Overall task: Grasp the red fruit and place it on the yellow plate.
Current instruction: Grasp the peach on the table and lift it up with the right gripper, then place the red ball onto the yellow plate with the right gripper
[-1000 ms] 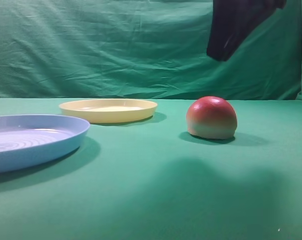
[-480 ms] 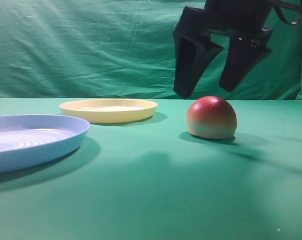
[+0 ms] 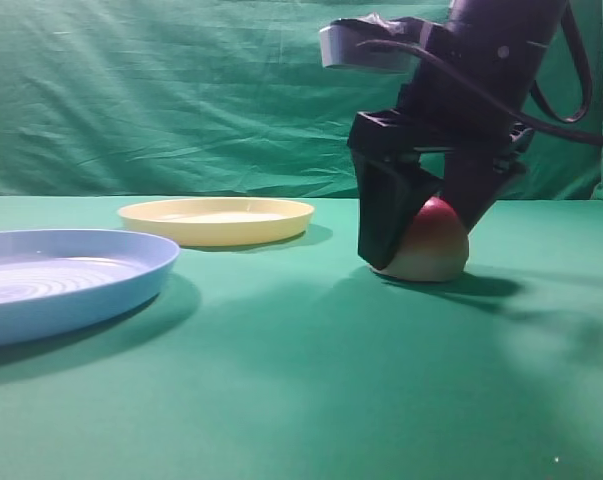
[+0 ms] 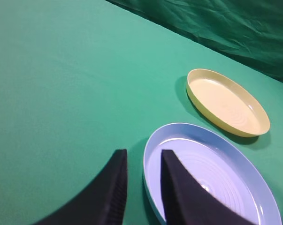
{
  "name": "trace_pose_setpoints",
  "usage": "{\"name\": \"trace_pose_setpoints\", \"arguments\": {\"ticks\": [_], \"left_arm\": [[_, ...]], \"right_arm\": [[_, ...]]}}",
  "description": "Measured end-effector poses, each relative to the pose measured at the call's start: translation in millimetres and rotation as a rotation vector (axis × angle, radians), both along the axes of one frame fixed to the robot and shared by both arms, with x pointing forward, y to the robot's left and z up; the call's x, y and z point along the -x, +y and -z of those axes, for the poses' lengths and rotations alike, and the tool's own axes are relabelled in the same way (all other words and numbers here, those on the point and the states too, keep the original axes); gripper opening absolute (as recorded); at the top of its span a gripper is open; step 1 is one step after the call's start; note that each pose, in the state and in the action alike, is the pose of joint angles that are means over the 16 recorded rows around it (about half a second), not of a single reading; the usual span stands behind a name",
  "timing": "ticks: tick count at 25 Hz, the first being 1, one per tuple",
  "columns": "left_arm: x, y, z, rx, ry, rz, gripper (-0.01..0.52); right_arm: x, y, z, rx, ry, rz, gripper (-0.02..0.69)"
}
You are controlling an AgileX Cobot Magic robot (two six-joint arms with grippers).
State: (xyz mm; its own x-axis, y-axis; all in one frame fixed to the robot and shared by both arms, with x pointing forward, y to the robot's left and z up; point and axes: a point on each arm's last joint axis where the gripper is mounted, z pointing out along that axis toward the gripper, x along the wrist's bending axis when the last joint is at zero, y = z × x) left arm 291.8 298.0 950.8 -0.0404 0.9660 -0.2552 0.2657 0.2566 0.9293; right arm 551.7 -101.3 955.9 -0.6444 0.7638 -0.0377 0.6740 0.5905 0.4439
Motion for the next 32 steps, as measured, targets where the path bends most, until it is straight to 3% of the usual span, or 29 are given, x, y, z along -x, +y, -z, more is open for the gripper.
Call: {"name": "trace_pose_setpoints", "arguments": {"ticks": [5,12,15,27,29,32], "left_arm": [[0,0.0,0,0.000,0.000,0.000,0.157],[0,0.0,0,0.000,0.000,0.000,0.157],[0,0.0,0,0.000,0.000,0.000,0.157],[0,0.0,0,0.000,0.000,0.000,0.157],[0,0.0,0,0.000,0.000,0.000,0.157],[0,0.0,0,0.000,0.000,0.000,0.157]], "right_arm": [[-20,15,-28,-0.080,-0.095,0.008,0.207],[-52,47,-57,-0.187,-0.237,-0.013,0.216],[-64,60,-55,-0.207,-0.276,-0.031,0.260],[-88,87,-30,-0.183,-0.288,-0.096,0.564],[-87,87,-38,-0.185,-0.289,-0.100,0.572],[-82,84,-61,-0.191,-0.294,-0.107,0.508]]}}
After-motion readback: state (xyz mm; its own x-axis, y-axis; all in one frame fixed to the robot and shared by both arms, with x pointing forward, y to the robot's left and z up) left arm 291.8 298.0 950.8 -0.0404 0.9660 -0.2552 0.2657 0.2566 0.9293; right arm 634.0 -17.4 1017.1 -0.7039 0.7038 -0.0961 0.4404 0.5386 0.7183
